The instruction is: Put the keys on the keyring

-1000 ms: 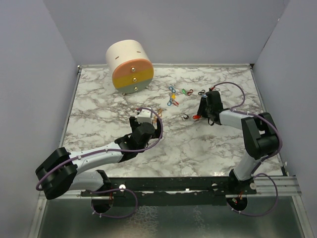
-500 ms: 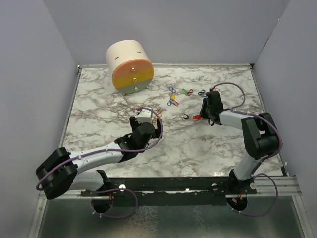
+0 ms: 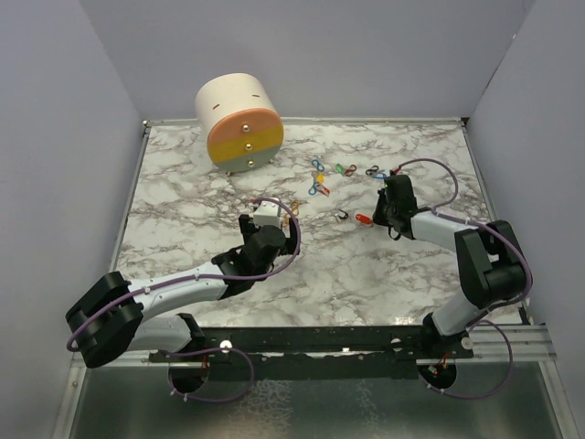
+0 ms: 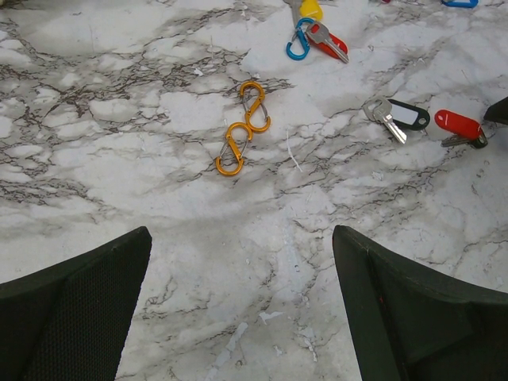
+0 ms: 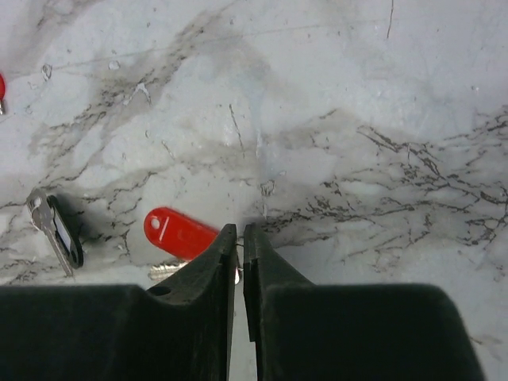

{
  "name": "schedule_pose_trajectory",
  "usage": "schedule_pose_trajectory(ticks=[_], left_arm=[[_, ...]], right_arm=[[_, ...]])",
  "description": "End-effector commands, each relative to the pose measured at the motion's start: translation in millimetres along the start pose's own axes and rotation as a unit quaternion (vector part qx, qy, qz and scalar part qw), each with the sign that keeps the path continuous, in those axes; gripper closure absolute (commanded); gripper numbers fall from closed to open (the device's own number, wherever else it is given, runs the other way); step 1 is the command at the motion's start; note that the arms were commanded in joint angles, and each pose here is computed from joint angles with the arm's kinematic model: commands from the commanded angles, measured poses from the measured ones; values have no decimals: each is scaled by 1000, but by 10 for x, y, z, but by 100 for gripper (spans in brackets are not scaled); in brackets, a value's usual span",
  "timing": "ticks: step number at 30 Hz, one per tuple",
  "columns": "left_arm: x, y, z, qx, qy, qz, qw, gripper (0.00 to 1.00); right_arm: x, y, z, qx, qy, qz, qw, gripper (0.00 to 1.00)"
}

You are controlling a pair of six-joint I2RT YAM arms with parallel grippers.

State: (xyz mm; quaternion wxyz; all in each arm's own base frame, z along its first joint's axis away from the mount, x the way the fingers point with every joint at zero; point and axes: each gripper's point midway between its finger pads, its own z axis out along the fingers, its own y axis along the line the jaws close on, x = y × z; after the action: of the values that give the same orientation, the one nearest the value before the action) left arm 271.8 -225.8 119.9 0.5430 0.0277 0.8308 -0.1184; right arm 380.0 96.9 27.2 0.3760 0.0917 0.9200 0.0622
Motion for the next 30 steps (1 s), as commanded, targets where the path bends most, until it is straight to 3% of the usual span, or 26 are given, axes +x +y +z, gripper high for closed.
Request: schedule_pose_trajectory(ticks=[1, 13, 30], left_arm=[[-45, -48, 9, 11, -6, -14, 1000, 1], [-51, -33, -4, 10, -8, -15, 1000, 1], [-53, -24, -16, 11, -9, -15, 1000, 1]], right_arm=[[162, -20, -148, -16, 14, 14, 1000, 89], [123, 107, -349, -64, -7, 24, 998, 74], [272, 67, -369, -61, 12, 33, 998, 71]])
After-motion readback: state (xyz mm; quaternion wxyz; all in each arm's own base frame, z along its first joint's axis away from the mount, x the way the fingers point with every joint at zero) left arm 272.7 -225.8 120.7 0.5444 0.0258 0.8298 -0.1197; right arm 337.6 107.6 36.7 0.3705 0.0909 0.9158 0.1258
